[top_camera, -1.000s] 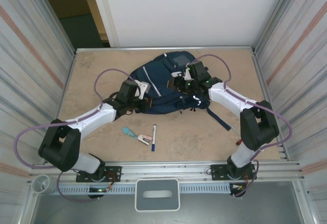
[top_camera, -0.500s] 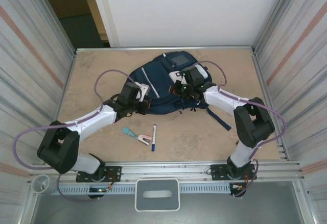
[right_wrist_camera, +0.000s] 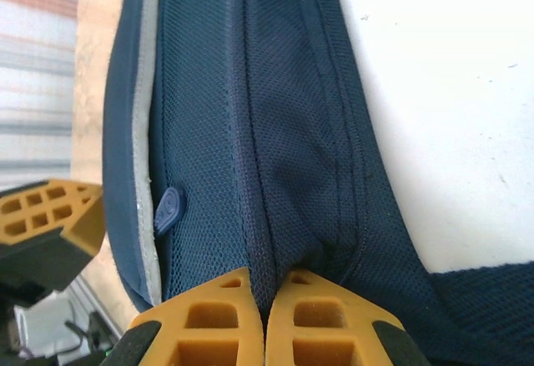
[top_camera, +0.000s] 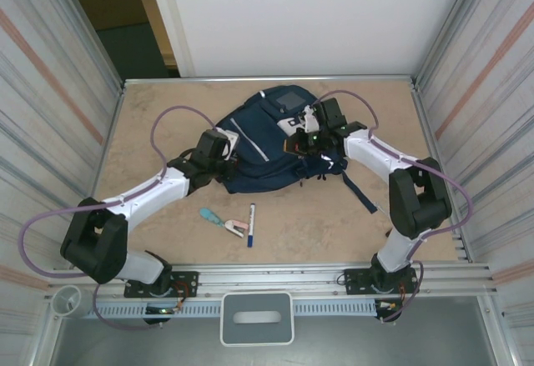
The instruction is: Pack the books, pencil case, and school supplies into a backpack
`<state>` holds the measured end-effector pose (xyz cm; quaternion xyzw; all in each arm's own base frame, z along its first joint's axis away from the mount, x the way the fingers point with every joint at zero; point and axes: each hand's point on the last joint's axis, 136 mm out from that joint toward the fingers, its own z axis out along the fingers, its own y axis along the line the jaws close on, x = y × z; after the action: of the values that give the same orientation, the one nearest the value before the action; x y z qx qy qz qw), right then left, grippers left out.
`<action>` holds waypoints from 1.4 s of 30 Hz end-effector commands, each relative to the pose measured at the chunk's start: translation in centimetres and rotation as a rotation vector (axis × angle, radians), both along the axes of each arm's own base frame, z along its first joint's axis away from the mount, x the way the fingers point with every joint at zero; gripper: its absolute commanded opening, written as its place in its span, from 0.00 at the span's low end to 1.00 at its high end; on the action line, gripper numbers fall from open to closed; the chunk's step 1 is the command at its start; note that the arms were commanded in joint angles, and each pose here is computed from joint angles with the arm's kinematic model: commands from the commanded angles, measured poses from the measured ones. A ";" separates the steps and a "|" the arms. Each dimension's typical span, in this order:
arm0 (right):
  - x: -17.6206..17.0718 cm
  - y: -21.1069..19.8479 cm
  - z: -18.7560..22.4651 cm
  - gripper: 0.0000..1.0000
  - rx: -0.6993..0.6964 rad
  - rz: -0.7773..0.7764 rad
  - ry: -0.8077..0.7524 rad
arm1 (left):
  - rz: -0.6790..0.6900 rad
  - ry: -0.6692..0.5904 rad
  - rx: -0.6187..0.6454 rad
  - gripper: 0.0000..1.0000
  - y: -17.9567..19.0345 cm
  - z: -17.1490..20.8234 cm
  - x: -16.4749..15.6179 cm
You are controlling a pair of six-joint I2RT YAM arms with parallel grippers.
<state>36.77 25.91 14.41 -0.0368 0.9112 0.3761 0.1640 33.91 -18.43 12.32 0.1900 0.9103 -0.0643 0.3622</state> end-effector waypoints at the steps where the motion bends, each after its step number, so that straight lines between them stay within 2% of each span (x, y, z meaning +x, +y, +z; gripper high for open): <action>1: -0.6 1.0 2.1 0.00 0.031 0.162 -0.036 | 0.046 0.023 0.061 0.00 2.0 -0.2 0.0; 8: 1.6 3.9 2.9 0.00 0.054 0.244 -0.043 | 0.021 0.061 0.010 0.00 1.2 -1.2 -1.5; 14: 3.7 6.5 3.9 0.00 0.069 0.274 -0.064 | 0.014 0.067 -0.005 0.00 0.5 -1.2 -1.4; 21: 6.9 3.1 3.0 0.00 -0.003 0.167 -0.047 | -0.046 0.053 -0.033 0.00 -2.4 0.0 -1.0; 24: 7.8 1.2 2.4 0.12 -0.039 0.104 -0.029 | -0.091 0.047 -0.040 0.00 -4.5 0.3 -1.0; 26: 8.0 0.8 2.4 0.28 -0.046 0.071 -0.024 | -0.116 0.047 -0.042 0.00 -5.6 0.3 -1.1; 32: 5.7 -0.5 1.8 0.52 -0.049 -0.061 -0.046 | -0.143 0.061 -0.062 0.00 -7.0 -0.2 -1.5; 37: 3.4 -0.8 -0.5 0.59 -0.022 -0.132 -0.005 | -0.152 0.062 -0.070 0.00 -7.1 -0.4 -1.8; 42: 2.2 1.3 -1.3 0.58 0.010 -0.101 0.004 | -0.154 0.063 -0.067 0.00 -6.9 -0.5 -2.1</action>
<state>38.35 25.55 11.21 0.0107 0.9258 0.3462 0.1513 32.17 -24.68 11.16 0.2427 0.9070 -0.1089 0.3264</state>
